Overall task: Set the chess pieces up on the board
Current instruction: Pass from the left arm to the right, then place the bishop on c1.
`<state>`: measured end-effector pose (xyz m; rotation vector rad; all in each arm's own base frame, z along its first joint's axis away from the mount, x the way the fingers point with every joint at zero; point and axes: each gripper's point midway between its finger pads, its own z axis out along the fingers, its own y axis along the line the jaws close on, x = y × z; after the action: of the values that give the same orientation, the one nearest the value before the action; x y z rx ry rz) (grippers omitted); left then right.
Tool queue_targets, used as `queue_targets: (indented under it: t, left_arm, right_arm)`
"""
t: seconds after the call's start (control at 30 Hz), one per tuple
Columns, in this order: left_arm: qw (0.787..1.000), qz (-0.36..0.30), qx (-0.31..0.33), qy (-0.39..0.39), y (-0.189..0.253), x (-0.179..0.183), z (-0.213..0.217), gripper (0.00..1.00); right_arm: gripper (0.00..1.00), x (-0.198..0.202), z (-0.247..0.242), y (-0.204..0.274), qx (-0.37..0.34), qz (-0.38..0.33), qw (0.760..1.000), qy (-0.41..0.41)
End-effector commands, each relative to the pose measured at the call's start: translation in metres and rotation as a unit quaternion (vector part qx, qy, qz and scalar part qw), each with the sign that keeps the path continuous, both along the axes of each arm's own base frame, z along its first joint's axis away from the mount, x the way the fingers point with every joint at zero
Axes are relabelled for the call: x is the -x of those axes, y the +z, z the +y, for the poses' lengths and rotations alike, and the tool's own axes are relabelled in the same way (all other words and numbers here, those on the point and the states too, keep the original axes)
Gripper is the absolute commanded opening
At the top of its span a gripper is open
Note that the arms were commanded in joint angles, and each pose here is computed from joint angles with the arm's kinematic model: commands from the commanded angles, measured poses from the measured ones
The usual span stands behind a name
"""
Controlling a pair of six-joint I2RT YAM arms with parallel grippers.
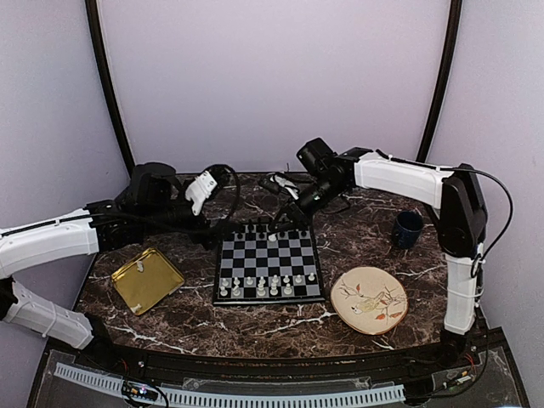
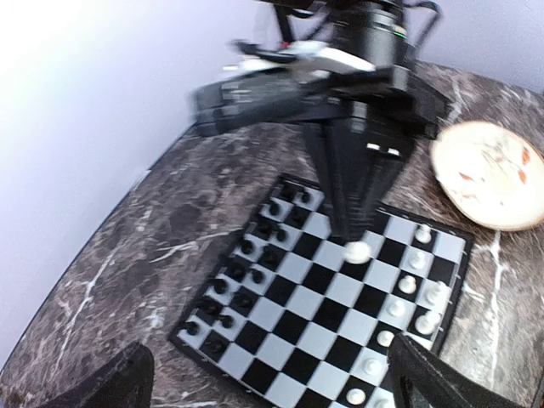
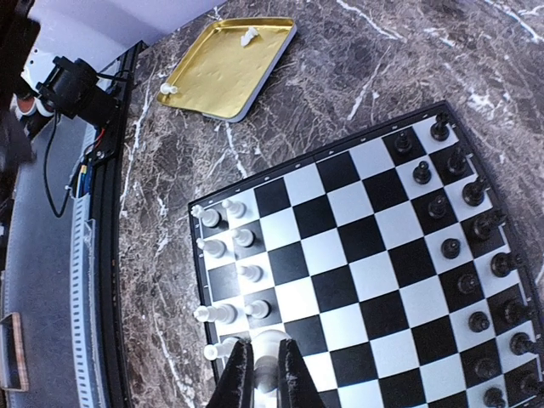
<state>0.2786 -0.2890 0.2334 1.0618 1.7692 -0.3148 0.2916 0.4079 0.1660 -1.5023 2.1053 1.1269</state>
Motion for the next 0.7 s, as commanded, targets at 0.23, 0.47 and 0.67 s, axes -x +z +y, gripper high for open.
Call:
queue_targets:
  t: [0.23, 0.47, 0.67]
  left_arm:
    - [0.952, -0.042, 0.141, 0.268, 0.043, -0.080, 0.124, 0.99]
    - [0.936, -0.054, 0.165, 0.306, 0.043, -0.074, 0.153, 0.99]
    - [0.940, -0.031, 0.168, 0.295, 0.040, -0.076, 0.147, 0.99]
  right_arm:
    - [0.05, 0.014, 0.031, -0.002, 0.035, -0.144, 0.988, 0.039]
    - [0.05, 0.044, 0.060, -0.022, 0.059, -0.174, 0.979, 0.090]
    - [0.05, 0.070, 0.074, -0.042, 0.080, -0.184, 0.971, 0.131]
